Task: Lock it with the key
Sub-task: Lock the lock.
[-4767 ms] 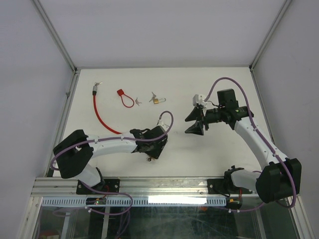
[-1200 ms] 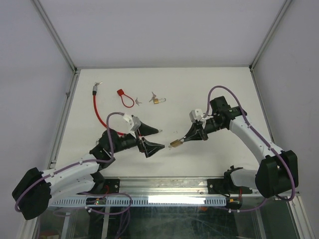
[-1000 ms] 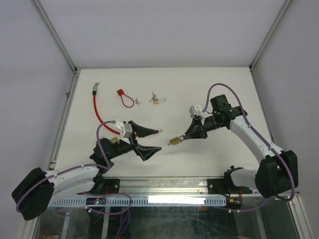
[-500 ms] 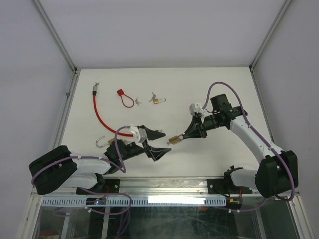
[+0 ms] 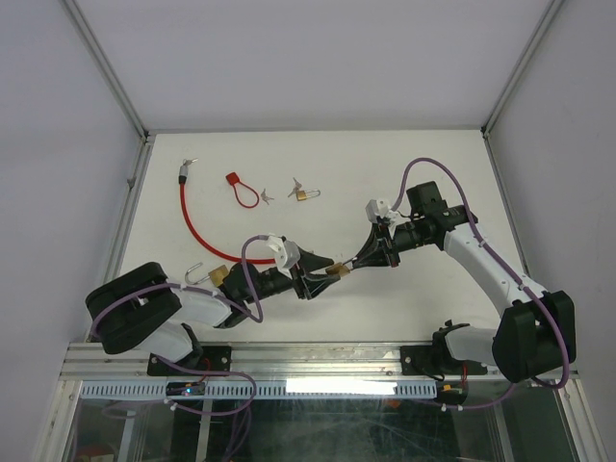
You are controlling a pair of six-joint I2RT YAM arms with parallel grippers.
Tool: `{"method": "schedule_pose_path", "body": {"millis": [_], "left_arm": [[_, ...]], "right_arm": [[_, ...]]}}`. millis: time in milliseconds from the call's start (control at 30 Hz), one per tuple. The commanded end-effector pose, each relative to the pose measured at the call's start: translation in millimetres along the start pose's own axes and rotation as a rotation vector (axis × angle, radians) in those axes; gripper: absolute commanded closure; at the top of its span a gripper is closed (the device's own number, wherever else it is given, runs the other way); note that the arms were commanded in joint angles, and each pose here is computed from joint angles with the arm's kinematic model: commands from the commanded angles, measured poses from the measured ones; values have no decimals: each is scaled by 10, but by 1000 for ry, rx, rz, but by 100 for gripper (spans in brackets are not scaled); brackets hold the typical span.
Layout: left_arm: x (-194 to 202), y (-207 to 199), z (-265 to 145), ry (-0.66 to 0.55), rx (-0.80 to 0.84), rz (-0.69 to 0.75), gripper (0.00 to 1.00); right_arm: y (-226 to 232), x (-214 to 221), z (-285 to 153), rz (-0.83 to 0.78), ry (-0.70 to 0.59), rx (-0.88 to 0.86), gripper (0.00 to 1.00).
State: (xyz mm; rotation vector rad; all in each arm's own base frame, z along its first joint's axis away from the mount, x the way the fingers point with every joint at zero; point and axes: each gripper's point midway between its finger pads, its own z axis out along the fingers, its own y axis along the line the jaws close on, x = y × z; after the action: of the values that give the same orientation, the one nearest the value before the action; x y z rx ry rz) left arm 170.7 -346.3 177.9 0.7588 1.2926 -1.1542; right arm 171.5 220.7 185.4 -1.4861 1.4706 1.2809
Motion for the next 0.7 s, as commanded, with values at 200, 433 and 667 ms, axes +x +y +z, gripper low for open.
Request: {"method": "schedule_pose_path", "body": {"millis": [200,433,667], "left_arm": [[-158,-173,156,-72,106,22,59],[-195,-199,141,-94,120,35,76],[-189,-198,129,-93,124,56,100]], "right_arm": [[64,-318,-23,-87,-93,-31,100],[76,-292,-1,-84,-93,-42,100],[100,-277,34,-82,-96,-60,100]]}}
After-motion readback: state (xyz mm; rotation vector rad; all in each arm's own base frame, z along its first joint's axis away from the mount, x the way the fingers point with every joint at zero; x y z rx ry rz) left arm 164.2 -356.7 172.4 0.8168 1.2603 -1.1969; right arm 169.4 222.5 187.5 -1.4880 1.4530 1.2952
